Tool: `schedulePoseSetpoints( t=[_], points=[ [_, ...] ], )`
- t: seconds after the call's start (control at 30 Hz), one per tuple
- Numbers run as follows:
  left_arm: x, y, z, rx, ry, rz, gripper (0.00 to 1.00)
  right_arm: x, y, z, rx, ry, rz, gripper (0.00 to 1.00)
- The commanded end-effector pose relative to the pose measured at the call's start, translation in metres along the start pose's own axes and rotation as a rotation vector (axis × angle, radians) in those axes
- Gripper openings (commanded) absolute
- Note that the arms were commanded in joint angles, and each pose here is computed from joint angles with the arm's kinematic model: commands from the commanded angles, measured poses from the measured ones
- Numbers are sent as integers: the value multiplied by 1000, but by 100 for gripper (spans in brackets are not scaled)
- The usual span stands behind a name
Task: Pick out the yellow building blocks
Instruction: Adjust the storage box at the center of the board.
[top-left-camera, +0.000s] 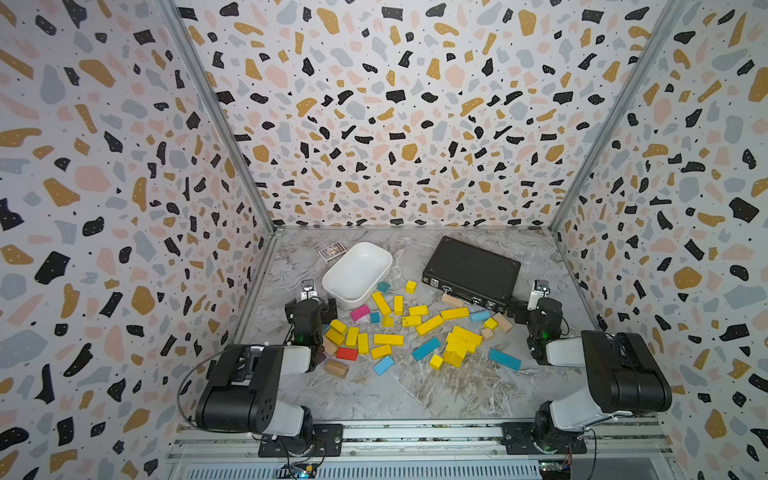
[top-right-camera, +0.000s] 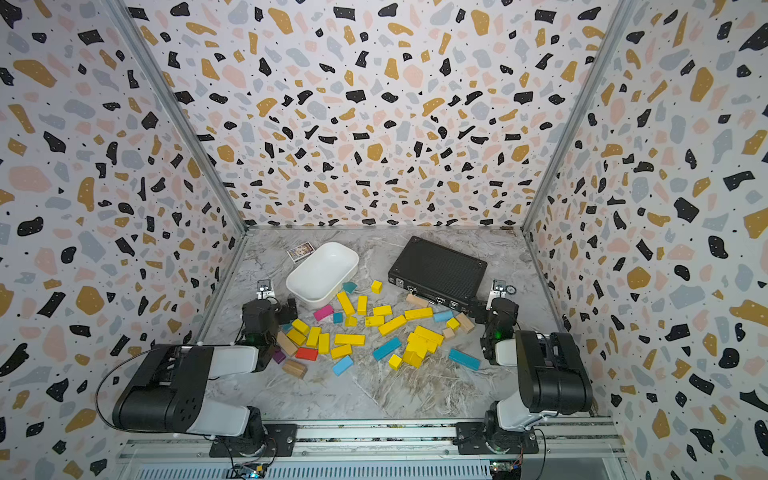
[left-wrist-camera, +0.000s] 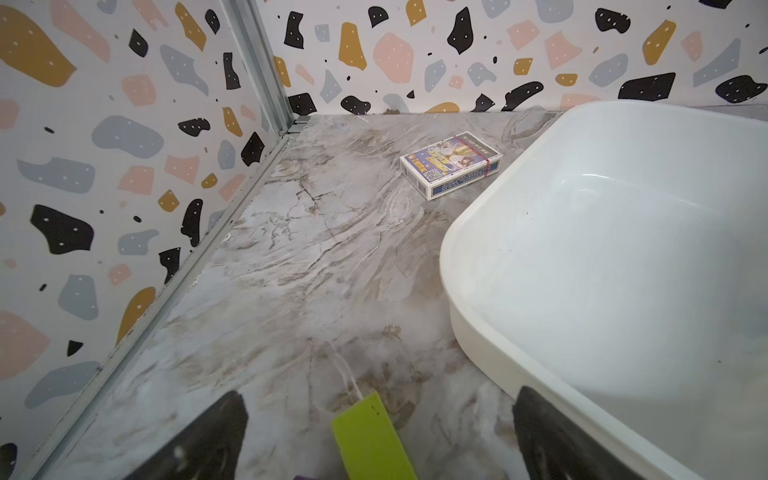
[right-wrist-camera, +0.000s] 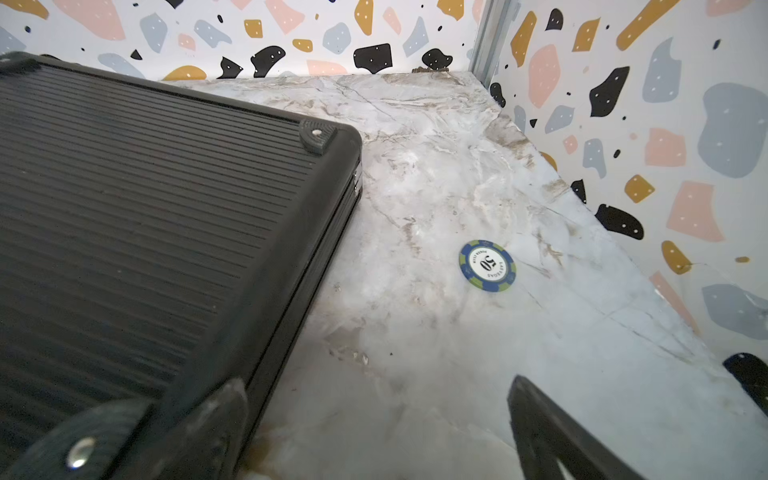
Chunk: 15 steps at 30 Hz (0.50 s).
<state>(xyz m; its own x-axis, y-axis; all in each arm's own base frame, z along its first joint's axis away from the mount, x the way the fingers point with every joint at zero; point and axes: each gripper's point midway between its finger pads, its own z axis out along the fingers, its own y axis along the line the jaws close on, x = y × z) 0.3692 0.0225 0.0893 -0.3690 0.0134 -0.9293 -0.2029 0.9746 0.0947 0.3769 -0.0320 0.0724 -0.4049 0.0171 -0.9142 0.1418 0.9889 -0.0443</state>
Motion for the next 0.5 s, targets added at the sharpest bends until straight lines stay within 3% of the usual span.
schedulePoseSetpoints(
  t=[0.0,0.47],
  points=[
    [-12,1,-2,4,-49,-16,100,-12,8,1,-37,-30,-16,100],
    [-12,1,-2,5,-49,-15,100,-12,12,2,-59,-22,-21,100]
  ],
)
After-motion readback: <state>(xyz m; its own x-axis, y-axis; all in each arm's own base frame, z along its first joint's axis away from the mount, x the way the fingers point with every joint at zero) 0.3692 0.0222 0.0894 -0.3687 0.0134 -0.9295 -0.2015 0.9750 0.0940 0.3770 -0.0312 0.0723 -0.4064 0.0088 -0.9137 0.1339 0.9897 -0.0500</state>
